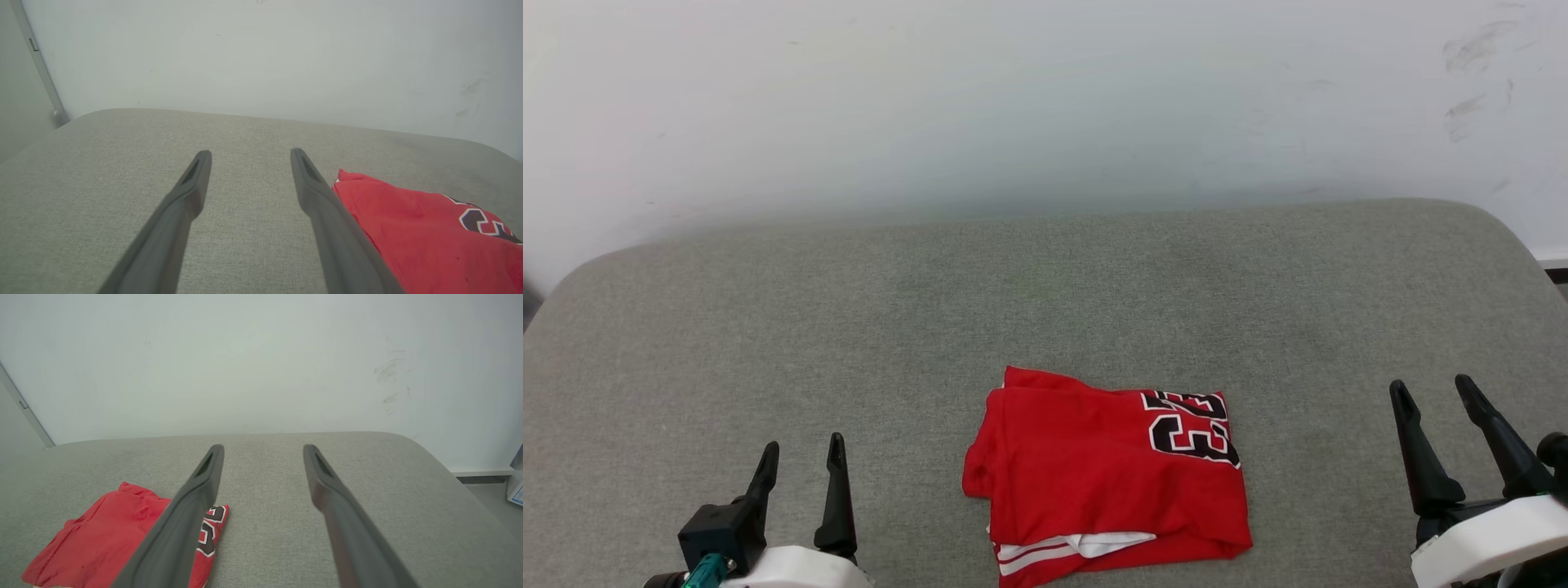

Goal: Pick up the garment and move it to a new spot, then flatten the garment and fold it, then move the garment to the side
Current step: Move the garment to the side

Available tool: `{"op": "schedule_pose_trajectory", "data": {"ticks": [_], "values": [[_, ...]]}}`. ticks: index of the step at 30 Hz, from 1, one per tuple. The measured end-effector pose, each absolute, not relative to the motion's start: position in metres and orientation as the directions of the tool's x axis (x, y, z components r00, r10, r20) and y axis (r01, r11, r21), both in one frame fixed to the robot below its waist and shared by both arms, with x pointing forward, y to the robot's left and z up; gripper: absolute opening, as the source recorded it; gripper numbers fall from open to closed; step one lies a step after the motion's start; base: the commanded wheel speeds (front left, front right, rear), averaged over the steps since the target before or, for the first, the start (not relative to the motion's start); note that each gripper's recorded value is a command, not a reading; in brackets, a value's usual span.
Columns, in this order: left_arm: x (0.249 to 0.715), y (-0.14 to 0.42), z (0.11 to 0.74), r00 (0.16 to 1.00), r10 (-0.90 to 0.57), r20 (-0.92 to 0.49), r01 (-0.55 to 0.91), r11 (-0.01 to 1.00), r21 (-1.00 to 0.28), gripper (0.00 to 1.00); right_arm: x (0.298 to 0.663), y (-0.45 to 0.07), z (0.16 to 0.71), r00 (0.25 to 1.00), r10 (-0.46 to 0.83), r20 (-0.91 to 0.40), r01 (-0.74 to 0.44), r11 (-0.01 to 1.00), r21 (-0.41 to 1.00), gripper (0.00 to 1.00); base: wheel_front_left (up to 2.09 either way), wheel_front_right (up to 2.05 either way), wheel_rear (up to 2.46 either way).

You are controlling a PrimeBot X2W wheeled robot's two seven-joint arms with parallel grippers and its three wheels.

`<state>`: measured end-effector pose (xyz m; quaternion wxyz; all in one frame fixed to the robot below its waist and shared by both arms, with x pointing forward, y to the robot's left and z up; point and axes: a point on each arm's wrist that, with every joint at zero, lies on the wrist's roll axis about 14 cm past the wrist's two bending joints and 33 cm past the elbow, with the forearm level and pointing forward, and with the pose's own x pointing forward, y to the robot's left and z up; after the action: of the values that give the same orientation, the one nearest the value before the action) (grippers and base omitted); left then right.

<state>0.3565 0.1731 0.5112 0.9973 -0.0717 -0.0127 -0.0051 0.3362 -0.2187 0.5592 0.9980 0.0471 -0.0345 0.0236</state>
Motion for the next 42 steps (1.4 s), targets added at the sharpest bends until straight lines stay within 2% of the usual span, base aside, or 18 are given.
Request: {"op": "schedule_pose_trajectory", "data": {"ticks": [9, 15, 18, 23, 27, 30, 33, 37, 38, 39, 40, 41, 42], "values": [[0.359, 0.175, 0.51, 1.0, 0.004, 0.023, 0.0, 0.989, -0.148, 1.0, 0.336, -0.232, 0.545, 1.0, 0.005, -0.012, -0.003, 0.992, 0.126, 1.0, 0.0, 0.0, 0.0], [0.36, 0.183, 0.517, 0.998, 0.037, 0.051, -0.029, 0.989, -0.148, 1.0, 0.341, -0.268, 0.505, 0.975, -0.049, -0.216, 0.112, 0.95, 0.29, 1.0, 0.0, 0.0, 0.0], [0.361, 0.188, 0.525, 0.995, 0.06, 0.078, -0.047, 0.987, -0.156, 1.0, 0.344, -0.286, 0.474, 0.926, -0.044, -0.374, 0.182, 0.921, 0.344, 1.0, 0.0, 0.0, 0.0], [0.362, 0.194, 0.528, 0.992, 0.09, 0.091, -0.075, 0.983, -0.165, 1.0, 0.351, -0.265, 0.431, 0.818, 0.102, -0.566, 0.214, 0.859, 0.464, 1.0, 0.0, 0.0, 0.0], [0.367, 0.197, 0.525, 0.99, 0.105, 0.089, -0.088, 0.981, -0.173, 1.0, 0.352, -0.219, 0.397, 0.695, 0.284, -0.661, 0.229, 0.783, 0.578, 1.0, 0.0, 0.0, 0.0], [0.371, 0.2, 0.522, 0.99, 0.119, 0.081, -0.103, 0.979, -0.176, 1.0, 0.359, -0.178, 0.387, 0.635, 0.428, -0.643, 0.237, 0.684, 0.69, 1.0, 0.0, 0.0, 0.0], [0.374, 0.202, 0.515, 0.99, 0.127, 0.063, -0.114, 0.978, -0.173, 1.0, 0.373, -0.148, 0.387, 0.612, 0.53, -0.587, 0.239, 0.583, 0.776, 1.0, 0.0, 0.0, 0.0], [0.376, 0.208, 0.507, 0.989, 0.139, 0.043, -0.131, 0.978, -0.162, 1.0, 0.377, -0.121, 0.379, 0.56, 0.607, -0.564, 0.255, 0.522, 0.814, 1.0, 0.0, 0.0, 0.0], [0.376, 0.21, 0.506, 0.989, 0.144, 0.041, -0.136, 0.978, -0.159, 1.0, 0.378, -0.116, 0.377, 0.549, 0.619, -0.562, 0.253, 0.518, 0.817, 0.95, 0.0, 0.0, 0.0], [0.377, 0.211, 0.506, 0.989, 0.145, 0.043, -0.136, 0.978, -0.156, 1.0, 0.38, -0.112, 0.377, 0.544, 0.626, -0.559, 0.249, 0.516, 0.82, 0.26, 0.0, 0.0, 0.0], [0.378, 0.212, 0.506, 0.988, 0.147, 0.042, -0.139, 0.978, -0.154, 1.0, 0.382, -0.109, 0.377, 0.539, 0.633, -0.555, 0.244, 0.514, 0.822, 0.26, 0.0, 0.0, 0.0], [0.378, 0.213, 0.505, 0.988, 0.148, 0.04, -0.141, 0.978, -0.153, 1.0, 0.383, -0.107, 0.377, 0.537, 0.636, -0.554, 0.237, 0.517, 0.823, 0.0, 0.0, 0.0, 0.0], [0.378, 0.213, 0.505, 0.988, 0.149, 0.039, -0.142, 0.979, -0.149, 1.0, 0.385, -0.105, 0.379, 0.538, 0.637, -0.553, 0.223, 0.525, 0.821, 0.0, 0.0, 0.0, 0.0]]}}
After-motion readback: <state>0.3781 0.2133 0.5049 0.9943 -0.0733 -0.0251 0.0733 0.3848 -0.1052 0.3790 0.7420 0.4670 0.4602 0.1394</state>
